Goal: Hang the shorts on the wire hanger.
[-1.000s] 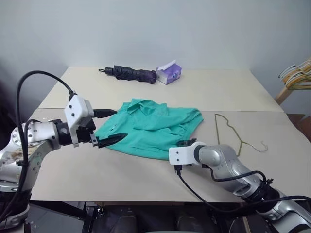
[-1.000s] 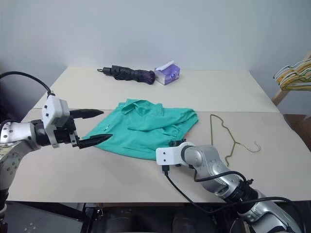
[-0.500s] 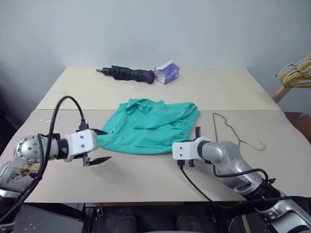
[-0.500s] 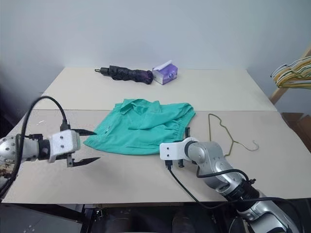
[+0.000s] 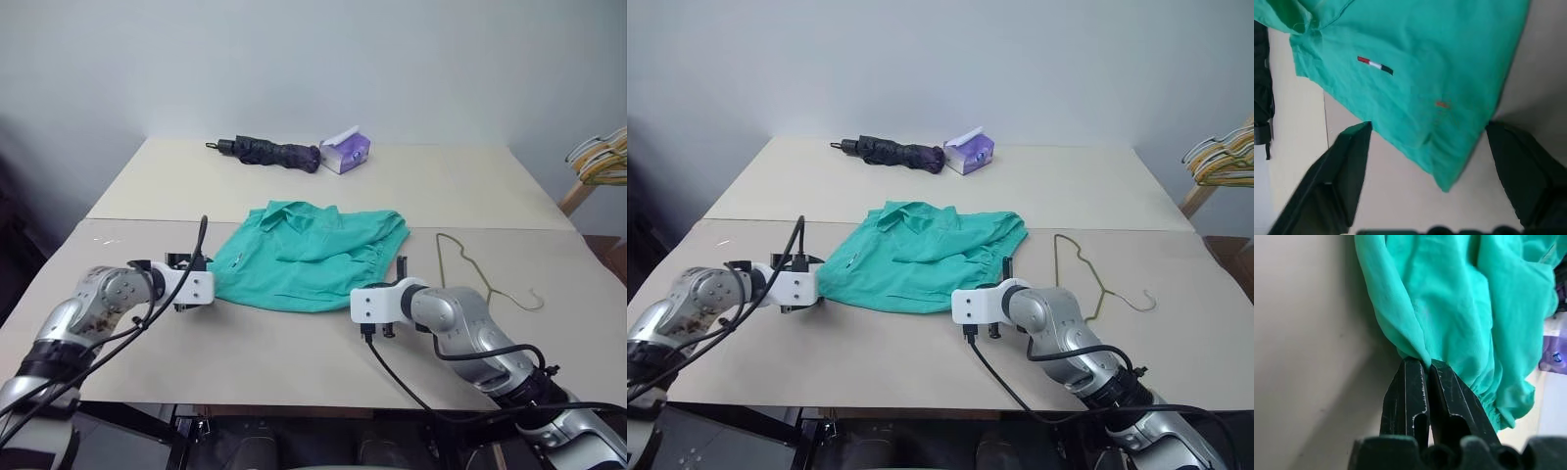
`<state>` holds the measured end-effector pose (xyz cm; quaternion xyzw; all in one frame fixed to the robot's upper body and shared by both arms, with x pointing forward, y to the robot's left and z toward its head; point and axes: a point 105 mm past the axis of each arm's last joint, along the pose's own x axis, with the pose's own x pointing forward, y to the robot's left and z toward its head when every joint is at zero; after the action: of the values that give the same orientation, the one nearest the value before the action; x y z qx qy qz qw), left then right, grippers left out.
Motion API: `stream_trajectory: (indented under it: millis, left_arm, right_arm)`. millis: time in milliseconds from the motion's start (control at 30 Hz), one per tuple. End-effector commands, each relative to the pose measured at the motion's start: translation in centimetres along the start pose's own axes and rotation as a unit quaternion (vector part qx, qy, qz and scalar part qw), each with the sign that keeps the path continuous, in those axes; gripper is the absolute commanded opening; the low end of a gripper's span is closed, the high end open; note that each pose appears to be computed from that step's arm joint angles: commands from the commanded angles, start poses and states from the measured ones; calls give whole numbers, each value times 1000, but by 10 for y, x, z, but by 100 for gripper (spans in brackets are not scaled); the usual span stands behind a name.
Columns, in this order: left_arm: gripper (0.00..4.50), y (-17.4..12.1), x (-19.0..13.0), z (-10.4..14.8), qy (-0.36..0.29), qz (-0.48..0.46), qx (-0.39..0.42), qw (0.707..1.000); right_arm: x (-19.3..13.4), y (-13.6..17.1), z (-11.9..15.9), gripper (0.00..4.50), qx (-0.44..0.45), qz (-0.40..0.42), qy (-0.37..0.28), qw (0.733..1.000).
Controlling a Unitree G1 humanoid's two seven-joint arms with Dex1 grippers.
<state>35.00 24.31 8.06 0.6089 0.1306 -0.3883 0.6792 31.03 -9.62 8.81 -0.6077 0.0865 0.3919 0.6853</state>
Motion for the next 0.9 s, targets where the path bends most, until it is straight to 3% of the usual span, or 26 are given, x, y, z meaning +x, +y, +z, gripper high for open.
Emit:
stream_trajectory:
  millis: [33, 300, 500, 633, 733, 900]
  left_arm:
    - [269, 10, 10, -8, 18, 20, -1, 1000]
    - [14, 25, 23, -8, 15, 40, -11, 999]
    - [4, 35, 14, -3, -8, 54, -27, 998]
    - [4, 31, -8, 13, -57, 18, -55, 997]
    - [4, 19, -28, 22, -74, -21, -55, 996]
    - [4, -26, -71, 31, -77, -141, -24, 987]
  right_arm:
    - [-7, -16, 7, 0, -13, -34, -11, 999]
    - [-9, -9, 10, 0, -8, -25, -21, 999]
    - [-10, -6, 12, 0, -6, -17, -30, 999]
    - [-16, -6, 15, 0, 5, -3, -67, 998]
    - [-26, -5, 17, 0, -14, 13, -113, 993]
    - [-60, 5, 5, 0, -53, 93, -180, 978]
